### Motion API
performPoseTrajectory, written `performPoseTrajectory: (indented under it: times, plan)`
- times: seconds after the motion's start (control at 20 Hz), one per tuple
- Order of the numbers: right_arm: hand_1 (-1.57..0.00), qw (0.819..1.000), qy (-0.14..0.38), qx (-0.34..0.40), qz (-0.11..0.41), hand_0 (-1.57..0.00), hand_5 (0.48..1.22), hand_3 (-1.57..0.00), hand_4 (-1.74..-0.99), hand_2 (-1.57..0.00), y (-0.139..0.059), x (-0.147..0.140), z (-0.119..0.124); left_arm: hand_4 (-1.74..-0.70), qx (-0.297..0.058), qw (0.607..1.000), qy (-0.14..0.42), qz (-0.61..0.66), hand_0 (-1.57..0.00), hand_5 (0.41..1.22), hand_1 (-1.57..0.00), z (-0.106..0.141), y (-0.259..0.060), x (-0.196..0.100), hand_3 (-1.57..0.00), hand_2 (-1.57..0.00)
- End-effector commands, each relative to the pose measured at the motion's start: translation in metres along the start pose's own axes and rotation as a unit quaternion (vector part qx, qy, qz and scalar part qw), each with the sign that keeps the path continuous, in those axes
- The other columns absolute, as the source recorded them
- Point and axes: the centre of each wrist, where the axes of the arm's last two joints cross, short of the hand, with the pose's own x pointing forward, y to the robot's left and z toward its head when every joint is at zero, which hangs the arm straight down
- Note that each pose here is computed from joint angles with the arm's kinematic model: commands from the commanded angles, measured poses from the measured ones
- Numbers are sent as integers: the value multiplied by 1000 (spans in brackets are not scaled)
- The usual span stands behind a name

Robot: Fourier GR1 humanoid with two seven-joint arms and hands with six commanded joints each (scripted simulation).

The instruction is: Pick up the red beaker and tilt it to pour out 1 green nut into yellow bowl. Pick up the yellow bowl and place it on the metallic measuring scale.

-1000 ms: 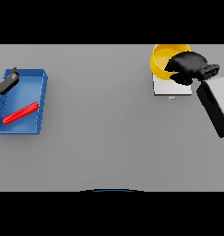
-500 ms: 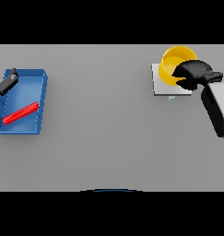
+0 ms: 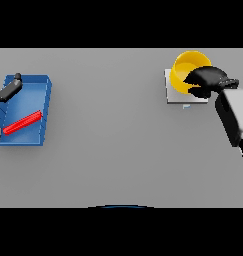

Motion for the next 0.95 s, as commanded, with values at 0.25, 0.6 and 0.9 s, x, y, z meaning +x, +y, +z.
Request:
performPoseTrajectory:
  times: [0.25, 0.6, 0.9]
  plan:
    - [-360, 999, -5, 22, 30, -405, 929, -552, -1567, -464, -3, 1, -1, -721, 0, 1000, 3, 4, 1, 663, 1, 1, -3, -5, 1, 1]
    - [-75, 999, -22, 10, 31, -84, 809, -296, -1530, -99, -2, 3, -3, -726, -3, 1000, 5, 3, 1, 665, 1, -3, -4, -2, 1, 1]
    - [-19, 999, 8, 30, 15, -21, 738, -146, -1478, -25, -1, -6, -1, -726, 0, 1000, 0, 2, 1, 665, 1, -2, -1, -1, 1, 1]
